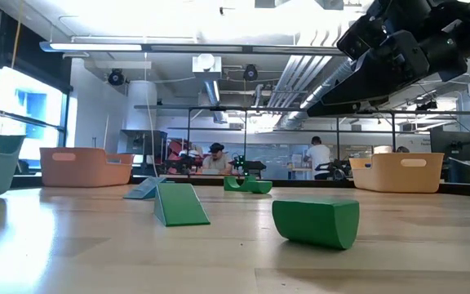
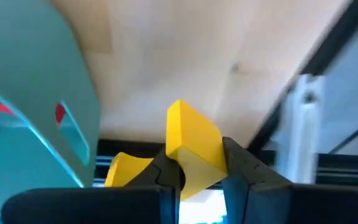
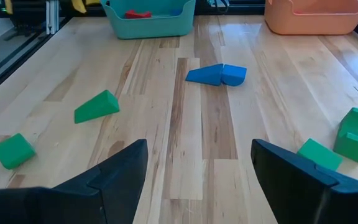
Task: Sort blocks by size
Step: Put the yellow arch block into the blue bin
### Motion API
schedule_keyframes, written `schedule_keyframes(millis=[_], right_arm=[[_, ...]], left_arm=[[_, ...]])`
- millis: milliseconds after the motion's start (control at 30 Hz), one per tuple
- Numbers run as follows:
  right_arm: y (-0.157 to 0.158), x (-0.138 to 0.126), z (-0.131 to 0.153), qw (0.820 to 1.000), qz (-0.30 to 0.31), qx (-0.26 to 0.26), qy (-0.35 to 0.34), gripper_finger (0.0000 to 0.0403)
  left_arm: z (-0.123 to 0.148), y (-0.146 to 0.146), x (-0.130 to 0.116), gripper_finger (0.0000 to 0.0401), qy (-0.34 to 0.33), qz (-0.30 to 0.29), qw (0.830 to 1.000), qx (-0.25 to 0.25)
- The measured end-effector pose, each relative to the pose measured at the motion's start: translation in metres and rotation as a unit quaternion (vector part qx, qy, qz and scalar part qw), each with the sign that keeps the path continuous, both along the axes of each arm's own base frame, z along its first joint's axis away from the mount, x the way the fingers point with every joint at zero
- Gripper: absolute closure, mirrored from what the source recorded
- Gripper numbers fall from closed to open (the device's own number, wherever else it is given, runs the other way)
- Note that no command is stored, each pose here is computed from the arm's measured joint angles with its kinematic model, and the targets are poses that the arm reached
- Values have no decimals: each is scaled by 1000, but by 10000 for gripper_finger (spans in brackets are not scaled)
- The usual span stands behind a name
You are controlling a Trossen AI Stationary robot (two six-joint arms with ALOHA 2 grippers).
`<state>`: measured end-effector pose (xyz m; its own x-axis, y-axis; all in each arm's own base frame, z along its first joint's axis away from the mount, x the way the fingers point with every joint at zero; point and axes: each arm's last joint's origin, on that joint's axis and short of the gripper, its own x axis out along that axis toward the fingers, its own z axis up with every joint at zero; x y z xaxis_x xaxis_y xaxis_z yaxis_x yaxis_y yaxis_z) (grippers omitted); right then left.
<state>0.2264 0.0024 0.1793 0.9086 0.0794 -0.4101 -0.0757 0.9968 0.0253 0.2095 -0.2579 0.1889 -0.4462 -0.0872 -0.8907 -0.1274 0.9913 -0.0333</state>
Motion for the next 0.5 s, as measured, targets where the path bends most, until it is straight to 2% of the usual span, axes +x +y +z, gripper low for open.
schedule_keyframes(millis=[100,167,367,433,500], right_arm=[[0,0,0,1000,0,0,0,122],[0,0,0,1000,2,-4,0,122],[0,0,0,1000,4,-9,-1,122],[0,0,0,1000,4,-9,0,122],[0,0,0,1000,4,-9,-1,122]], left_arm=[[14,3,11,352,-44,19,999,-6],[30,13,18,352,-78,46,996,9],[87,77,24,351,-209,116,965,112],[93,102,22,352,-216,116,961,126],[87,122,19,353,-196,106,968,114]])
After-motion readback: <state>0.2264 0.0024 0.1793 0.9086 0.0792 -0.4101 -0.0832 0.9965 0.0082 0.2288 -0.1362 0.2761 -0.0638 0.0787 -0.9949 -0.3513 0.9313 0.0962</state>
